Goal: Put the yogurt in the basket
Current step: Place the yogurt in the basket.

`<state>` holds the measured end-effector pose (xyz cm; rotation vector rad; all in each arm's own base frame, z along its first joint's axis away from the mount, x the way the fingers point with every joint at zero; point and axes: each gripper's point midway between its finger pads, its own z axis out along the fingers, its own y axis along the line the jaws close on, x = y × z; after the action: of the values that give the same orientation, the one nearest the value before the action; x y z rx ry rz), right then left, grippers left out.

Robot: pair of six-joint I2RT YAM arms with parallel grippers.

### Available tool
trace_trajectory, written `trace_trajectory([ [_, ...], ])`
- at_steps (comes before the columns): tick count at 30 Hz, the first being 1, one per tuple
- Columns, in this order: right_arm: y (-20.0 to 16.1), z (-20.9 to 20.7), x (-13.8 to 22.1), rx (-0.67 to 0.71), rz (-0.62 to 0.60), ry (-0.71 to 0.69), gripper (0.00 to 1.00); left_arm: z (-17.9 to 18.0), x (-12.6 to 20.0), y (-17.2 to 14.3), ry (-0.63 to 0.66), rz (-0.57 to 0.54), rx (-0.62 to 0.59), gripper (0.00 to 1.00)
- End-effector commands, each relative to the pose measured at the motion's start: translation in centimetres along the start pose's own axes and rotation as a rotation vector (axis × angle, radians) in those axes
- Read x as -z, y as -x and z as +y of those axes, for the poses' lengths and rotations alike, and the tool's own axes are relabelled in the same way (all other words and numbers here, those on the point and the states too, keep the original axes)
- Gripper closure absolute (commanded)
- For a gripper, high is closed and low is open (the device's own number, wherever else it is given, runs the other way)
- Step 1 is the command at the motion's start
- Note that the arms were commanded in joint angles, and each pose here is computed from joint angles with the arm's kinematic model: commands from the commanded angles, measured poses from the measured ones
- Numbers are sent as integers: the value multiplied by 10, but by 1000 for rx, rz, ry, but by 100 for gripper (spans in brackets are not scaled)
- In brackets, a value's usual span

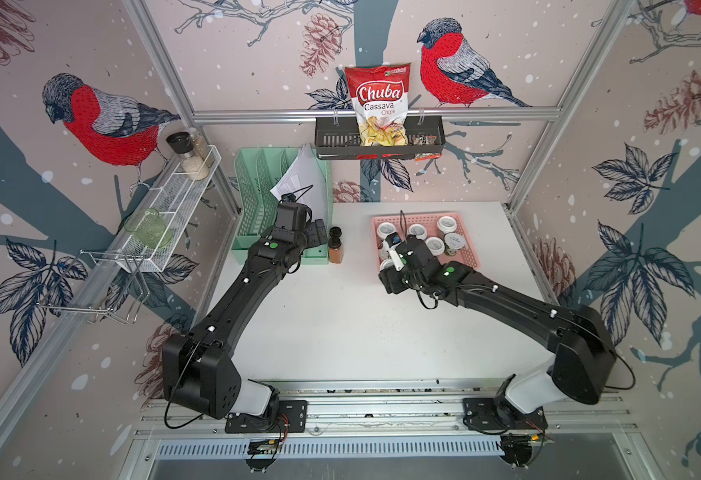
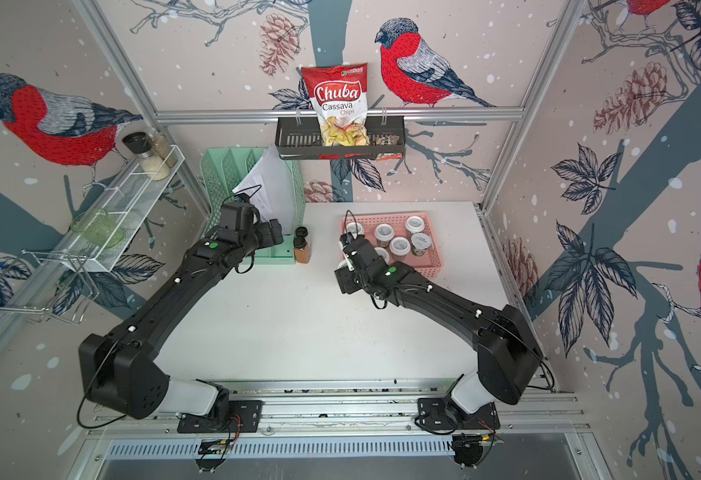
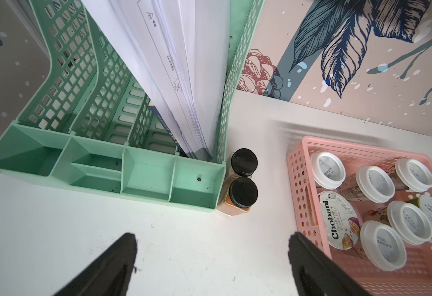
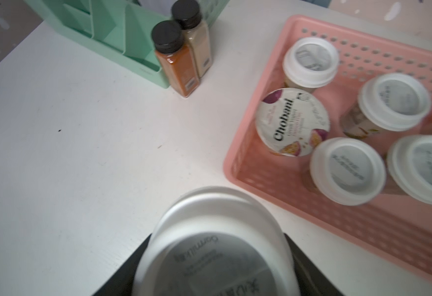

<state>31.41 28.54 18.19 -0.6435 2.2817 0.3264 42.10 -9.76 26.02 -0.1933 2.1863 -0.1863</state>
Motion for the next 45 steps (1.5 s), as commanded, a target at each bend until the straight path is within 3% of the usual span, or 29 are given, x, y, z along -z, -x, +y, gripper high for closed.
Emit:
trace_trajectory([
  [1,-1,-41,12,-98,-14,-86,26,-8,4,3,-18,6,-27,4],
  [9,-13,-130,26,-269,-29,-238,25,-2,7,-2,-9,-8,-38,5],
  [16,-24,-180,22,-366,-42,-321,25,4,-1,-13,12,-1,-49,4],
  [26,-17,-219,15,-403,-76,-389,25,5,0,-16,9,-9,-48,4],
  [45,-32,-241,-15,-443,-88,-460,24,9,3,-18,15,-18,-51,4],
])
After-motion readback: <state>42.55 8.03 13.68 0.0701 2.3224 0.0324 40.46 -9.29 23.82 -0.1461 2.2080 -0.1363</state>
